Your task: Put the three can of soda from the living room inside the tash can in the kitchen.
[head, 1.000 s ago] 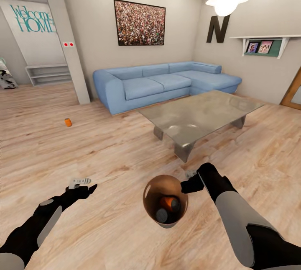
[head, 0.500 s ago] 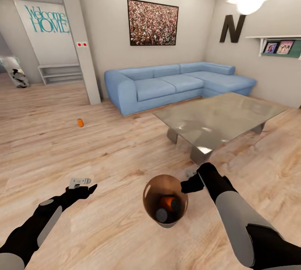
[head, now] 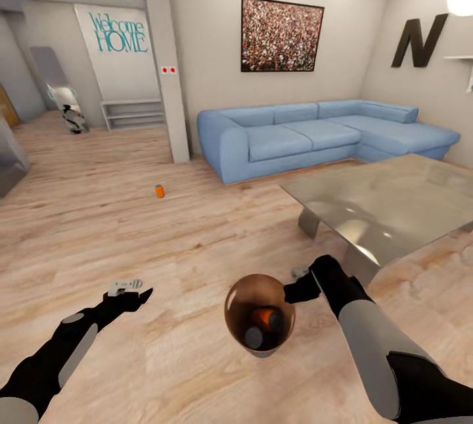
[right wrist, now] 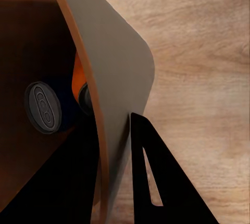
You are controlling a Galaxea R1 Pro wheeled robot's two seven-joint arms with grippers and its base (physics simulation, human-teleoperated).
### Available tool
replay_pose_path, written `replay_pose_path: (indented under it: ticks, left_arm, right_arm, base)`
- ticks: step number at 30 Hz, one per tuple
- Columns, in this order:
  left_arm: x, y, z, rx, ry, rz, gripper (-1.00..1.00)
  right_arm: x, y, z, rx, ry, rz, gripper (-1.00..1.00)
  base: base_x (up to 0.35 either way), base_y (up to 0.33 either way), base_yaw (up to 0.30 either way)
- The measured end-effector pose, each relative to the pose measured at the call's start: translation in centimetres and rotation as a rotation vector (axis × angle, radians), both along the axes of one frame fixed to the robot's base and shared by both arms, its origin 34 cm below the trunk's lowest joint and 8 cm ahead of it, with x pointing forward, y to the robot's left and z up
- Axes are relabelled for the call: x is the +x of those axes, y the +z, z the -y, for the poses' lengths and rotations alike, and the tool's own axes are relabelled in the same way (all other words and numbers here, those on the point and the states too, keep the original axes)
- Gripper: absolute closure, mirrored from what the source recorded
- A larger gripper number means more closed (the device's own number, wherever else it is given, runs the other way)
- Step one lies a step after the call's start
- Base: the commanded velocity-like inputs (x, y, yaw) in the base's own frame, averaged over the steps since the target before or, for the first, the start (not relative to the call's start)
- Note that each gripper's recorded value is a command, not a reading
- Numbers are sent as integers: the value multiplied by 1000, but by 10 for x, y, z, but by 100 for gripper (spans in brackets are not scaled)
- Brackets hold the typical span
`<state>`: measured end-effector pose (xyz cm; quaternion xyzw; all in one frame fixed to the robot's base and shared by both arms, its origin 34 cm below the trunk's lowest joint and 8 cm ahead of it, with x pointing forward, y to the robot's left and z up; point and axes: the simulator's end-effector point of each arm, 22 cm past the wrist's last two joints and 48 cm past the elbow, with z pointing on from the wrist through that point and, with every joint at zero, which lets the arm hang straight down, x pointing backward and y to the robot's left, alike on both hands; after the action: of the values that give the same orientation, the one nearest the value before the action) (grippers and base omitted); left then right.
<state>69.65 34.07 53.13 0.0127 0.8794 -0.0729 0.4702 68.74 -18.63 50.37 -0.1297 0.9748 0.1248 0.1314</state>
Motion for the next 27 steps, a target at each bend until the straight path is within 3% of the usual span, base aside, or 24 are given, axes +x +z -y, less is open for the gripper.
replay_pose_path:
  ticks: [19, 27]
  left_arm:
    - [-7, -16, -1, -9, 13, -28, -100]
    - [-7, -15, -1, -9, 13, -23, -100]
  right_arm:
    - [0, 0, -1, 4, 0, -1, 100]
    - [0, 0, 0, 2, -1, -1, 100]
  base:
    - [269, 223, 206]
    - [286, 192, 78]
